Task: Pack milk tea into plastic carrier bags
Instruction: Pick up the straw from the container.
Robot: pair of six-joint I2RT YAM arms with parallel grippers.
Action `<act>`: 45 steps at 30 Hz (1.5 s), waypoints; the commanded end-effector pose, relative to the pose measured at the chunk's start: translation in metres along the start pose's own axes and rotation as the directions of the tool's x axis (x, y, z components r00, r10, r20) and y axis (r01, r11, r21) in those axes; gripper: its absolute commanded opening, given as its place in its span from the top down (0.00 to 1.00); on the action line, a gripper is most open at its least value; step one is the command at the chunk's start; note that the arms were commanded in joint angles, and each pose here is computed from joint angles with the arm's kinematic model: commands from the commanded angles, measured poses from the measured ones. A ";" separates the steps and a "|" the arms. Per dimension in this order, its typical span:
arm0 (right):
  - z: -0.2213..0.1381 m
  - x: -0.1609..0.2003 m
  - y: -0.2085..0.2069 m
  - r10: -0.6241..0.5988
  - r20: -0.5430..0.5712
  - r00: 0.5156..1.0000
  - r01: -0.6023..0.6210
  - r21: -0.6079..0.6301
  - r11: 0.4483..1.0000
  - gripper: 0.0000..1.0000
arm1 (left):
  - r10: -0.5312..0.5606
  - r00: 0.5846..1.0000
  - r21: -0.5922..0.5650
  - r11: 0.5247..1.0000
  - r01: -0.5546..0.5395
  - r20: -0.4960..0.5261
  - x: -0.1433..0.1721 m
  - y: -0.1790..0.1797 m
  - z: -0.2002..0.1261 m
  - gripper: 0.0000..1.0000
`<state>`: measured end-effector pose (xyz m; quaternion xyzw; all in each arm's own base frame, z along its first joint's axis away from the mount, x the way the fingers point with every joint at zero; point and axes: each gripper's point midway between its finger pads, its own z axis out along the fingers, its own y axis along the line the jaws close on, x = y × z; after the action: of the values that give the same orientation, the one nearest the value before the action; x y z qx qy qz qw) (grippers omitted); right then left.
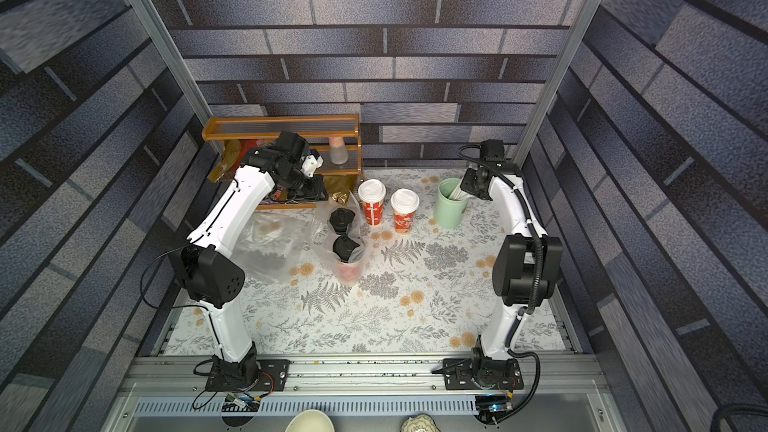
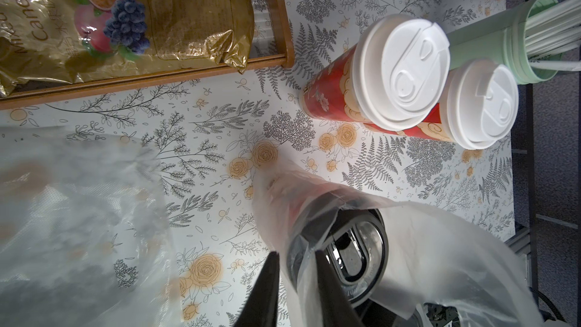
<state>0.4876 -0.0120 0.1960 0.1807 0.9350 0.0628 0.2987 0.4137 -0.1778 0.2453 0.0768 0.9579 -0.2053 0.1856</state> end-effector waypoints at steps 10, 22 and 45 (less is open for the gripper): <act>-0.059 -0.009 -0.002 -0.016 0.092 0.996 0.016 0.002 1.000 0.93 | 0.003 1.000 0.023 1.000 -0.004 0.023 0.001 -0.005 -0.016 0.78; -0.115 -0.018 -0.003 -0.027 0.163 0.986 0.025 0.014 1.000 0.99 | 0.002 1.000 0.017 1.000 -0.002 0.017 0.002 -0.004 -0.015 0.75; -0.255 -0.032 0.085 -0.095 0.349 0.932 0.183 -0.229 0.956 1.00 | -0.012 0.998 0.017 1.000 0.011 0.058 0.003 -0.002 -0.030 0.63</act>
<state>0.4036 0.0292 0.4285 0.1049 0.8637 0.0948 0.4837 0.4059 -0.1711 0.2564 0.0738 0.9556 -0.2065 0.1968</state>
